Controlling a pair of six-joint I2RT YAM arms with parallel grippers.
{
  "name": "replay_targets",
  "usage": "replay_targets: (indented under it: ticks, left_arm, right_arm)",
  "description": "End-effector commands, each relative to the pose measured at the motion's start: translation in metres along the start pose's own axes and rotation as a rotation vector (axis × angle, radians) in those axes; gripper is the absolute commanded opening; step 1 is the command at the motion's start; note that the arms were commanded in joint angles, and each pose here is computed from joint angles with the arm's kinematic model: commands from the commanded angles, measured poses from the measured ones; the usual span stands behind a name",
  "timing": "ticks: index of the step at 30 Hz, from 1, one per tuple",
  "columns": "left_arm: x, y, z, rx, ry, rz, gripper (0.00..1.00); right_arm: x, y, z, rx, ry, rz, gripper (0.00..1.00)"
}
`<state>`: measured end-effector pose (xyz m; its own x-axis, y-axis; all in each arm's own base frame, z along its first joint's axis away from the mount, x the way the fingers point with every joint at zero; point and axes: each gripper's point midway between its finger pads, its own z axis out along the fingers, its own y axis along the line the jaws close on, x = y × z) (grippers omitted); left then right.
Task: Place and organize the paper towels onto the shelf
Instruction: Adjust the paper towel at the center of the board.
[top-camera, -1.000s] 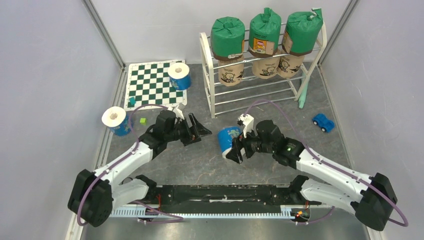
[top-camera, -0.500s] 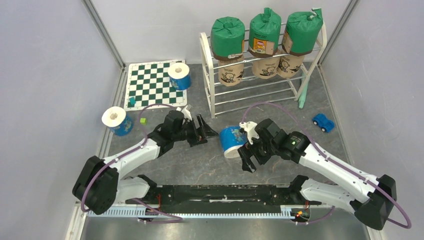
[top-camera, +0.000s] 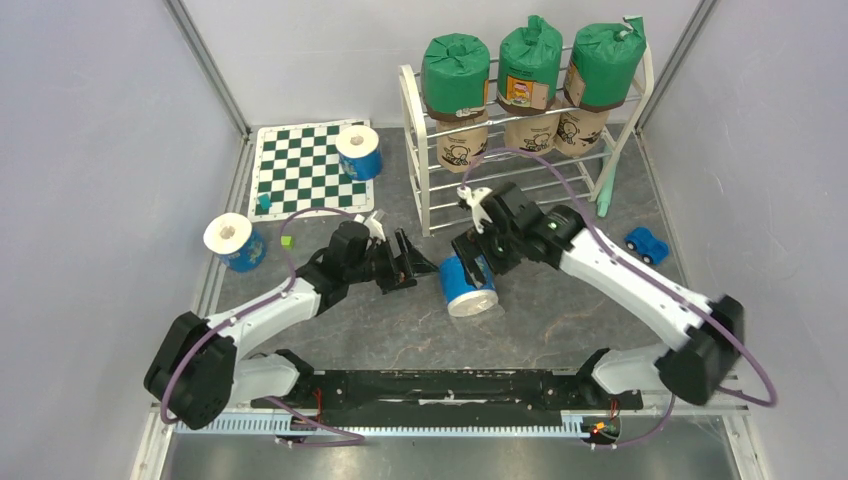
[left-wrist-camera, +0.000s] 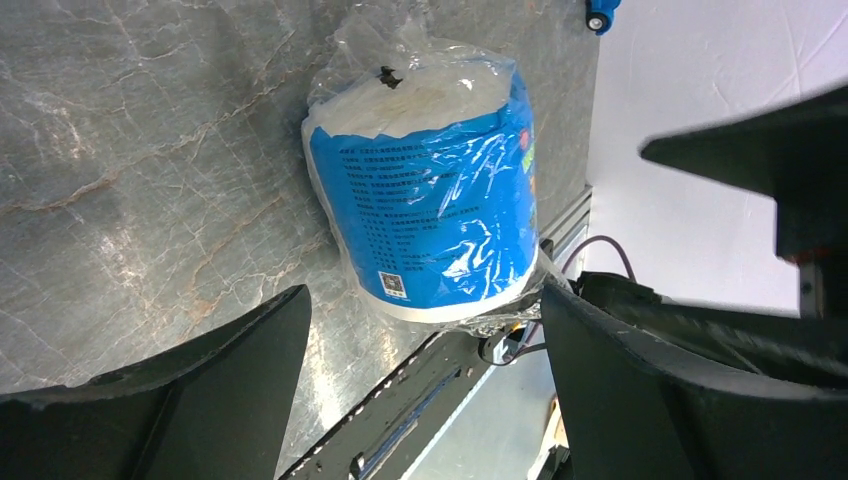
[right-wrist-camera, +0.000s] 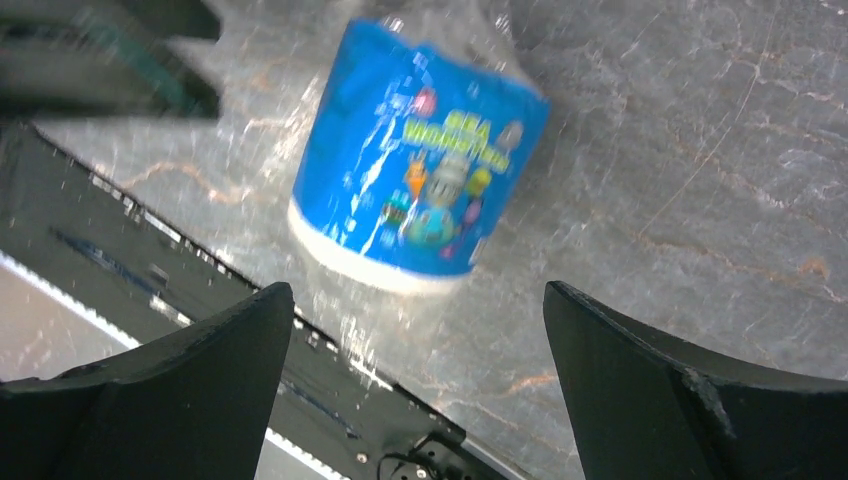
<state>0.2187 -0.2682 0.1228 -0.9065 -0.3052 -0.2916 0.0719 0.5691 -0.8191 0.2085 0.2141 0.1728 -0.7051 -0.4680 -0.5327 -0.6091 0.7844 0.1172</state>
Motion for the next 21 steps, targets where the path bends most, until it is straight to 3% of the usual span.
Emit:
replay_targets:
  ticks: [1, 10, 21]
  left_arm:
    - [-0.008, -0.016, -0.009, 0.045, -0.055, 0.024, 0.91]
    - [-0.004, -0.005, -0.017, 0.011, -0.071, 0.053, 0.91]
    - [0.001, 0.009, -0.019, -0.04, -0.059, 0.07, 0.91]
  right_arm:
    - [-0.026, -0.017, 0.024, 0.055, 0.021, 0.101, 0.98]
    - [-0.032, -0.011, 0.079, -0.04, 0.091, 0.224, 0.98]
    - [0.023, 0.017, 0.111, -0.236, 0.232, 0.232, 0.98]
